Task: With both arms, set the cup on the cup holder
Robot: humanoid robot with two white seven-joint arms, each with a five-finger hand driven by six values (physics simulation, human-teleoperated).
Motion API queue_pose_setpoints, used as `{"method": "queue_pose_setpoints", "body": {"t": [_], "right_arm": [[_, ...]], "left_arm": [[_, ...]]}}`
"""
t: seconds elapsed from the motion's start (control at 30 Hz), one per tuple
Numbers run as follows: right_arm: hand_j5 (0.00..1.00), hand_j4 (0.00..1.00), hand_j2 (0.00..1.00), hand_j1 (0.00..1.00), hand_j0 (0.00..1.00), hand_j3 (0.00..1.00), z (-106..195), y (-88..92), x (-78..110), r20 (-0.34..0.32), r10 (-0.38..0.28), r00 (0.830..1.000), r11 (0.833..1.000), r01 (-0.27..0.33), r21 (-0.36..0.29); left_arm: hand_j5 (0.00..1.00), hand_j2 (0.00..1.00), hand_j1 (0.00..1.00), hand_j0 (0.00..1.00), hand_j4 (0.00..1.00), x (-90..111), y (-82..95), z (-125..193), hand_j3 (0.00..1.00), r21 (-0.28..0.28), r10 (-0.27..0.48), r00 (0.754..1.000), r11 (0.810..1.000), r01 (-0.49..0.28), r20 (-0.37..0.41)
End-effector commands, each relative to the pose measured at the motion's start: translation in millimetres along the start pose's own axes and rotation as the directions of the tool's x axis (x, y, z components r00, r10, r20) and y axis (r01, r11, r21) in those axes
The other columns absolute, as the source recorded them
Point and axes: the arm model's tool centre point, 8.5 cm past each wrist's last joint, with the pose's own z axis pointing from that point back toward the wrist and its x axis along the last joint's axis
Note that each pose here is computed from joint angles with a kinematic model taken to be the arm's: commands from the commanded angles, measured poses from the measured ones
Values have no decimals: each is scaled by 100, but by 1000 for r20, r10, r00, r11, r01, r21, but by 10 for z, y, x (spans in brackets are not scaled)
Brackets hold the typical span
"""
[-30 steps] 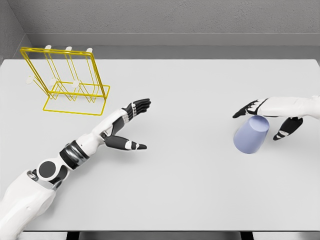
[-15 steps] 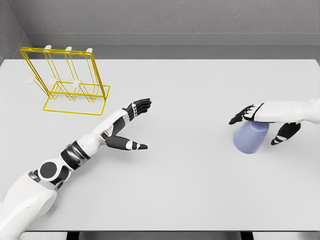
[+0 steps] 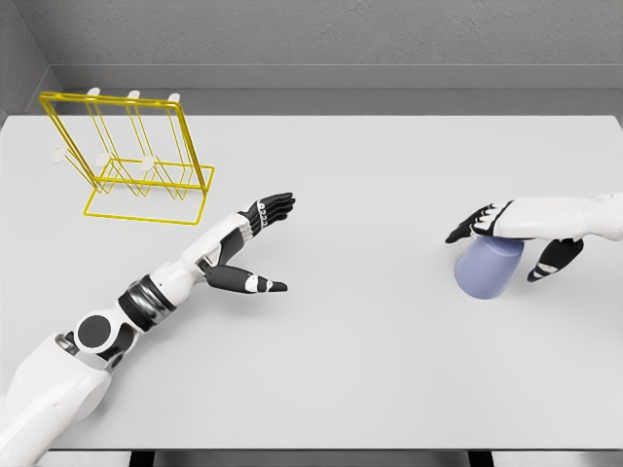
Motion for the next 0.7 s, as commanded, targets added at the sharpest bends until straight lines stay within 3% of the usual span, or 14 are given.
{"method": "queue_pose_setpoints", "body": {"t": [0.0,0.27,0.67], "right_arm": [[100,100,100,100,100,100,0,-4,-7,-5,-1,1000,1000,1,-1],[99,99,99,99,99,99,-50,4,-39,-10,1,1000,1000,-1,4],[81,81,81,81,81,81,-91,52,-21,2,-2,1000,1000,2,18]], "left_arm": [[100,100,100,100,100,4,3,0,100,2,4,1000,1000,-4,2],[100,100,100,100,100,4,3,0,100,2,4,1000,1000,-4,2],[100,100,100,100,100,2,7,5,100,2,3,1000,1000,-3,0]]}}
